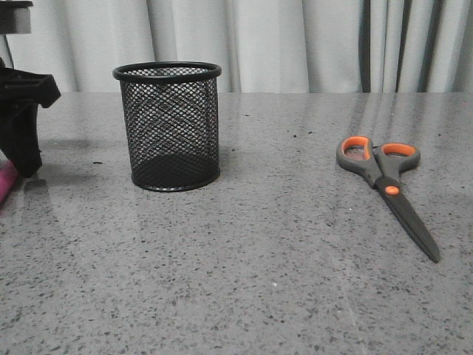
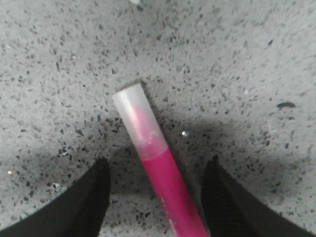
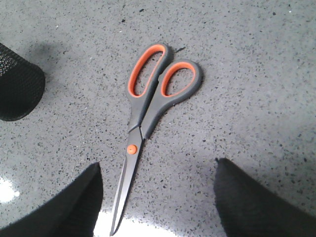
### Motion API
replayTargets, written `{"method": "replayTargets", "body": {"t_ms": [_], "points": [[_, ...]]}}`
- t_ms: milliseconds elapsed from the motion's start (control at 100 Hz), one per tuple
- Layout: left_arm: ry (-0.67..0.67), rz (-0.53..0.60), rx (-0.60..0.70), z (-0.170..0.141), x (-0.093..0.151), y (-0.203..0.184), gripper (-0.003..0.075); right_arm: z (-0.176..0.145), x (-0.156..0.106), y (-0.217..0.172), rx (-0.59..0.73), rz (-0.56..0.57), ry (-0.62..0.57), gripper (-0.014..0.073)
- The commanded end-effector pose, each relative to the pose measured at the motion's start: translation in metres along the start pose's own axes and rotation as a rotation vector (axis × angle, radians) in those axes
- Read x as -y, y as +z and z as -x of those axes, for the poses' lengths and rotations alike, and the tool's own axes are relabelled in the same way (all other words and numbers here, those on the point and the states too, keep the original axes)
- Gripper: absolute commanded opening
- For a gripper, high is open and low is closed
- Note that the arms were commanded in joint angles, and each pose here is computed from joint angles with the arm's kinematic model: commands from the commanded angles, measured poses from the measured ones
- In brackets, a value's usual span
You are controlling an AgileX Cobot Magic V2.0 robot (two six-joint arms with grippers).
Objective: Put pen and scissors into bin
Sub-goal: 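Lift the pink highlighter upright with the left gripper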
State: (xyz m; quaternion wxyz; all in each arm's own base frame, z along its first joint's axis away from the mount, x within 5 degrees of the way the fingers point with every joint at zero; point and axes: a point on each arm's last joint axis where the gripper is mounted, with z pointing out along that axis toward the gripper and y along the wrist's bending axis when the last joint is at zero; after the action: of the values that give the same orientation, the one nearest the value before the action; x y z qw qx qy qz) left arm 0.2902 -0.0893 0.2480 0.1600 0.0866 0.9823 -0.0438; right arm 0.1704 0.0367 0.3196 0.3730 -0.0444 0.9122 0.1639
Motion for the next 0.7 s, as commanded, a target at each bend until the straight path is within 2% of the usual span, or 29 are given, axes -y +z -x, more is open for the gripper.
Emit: {"method": "replayTargets", "body": {"t_ms": [0,110,260,390,490,540,690], "points": [[0.006,-0.024,0.076,0.007,0.009,-0.015,0.0367,0.014,-0.001,-0.007,0.095,-0.006,-0.011,0.0434],[0.025,-0.032,0.081,0.007,0.015,-0.013,0.0342,0.014,-0.001,-0.007,0.095,-0.006,-0.011,0.0434],[0.039,-0.021,0.027,0.006,0.017,-0.003,0.0229,0.014,-0.001,-0.007,0.095,-0.006,-0.011,0.0434],[0.040,-0.016,0.001,0.005,0.017,0.002,0.0160,0.014,-0.001,-0.007,0.095,-0.006,-0.013,0.0434],[0.046,-0.009,0.002,0.005,0.016,0.002,0.0058,0.014,-0.001,-0.007,0.095,-0.006,-0.013,0.0434],[0.051,-0.005,0.003,0.005,0.016,0.002,-0.0022,0.014,-0.001,-0.007,0.095,-0.006,-0.013,0.0434],[0.083,0.021,0.055,0.007,0.013,-0.007,-0.0020,0.014,-0.001,-0.007,0.095,-0.006,-0.013,0.0434]]}}
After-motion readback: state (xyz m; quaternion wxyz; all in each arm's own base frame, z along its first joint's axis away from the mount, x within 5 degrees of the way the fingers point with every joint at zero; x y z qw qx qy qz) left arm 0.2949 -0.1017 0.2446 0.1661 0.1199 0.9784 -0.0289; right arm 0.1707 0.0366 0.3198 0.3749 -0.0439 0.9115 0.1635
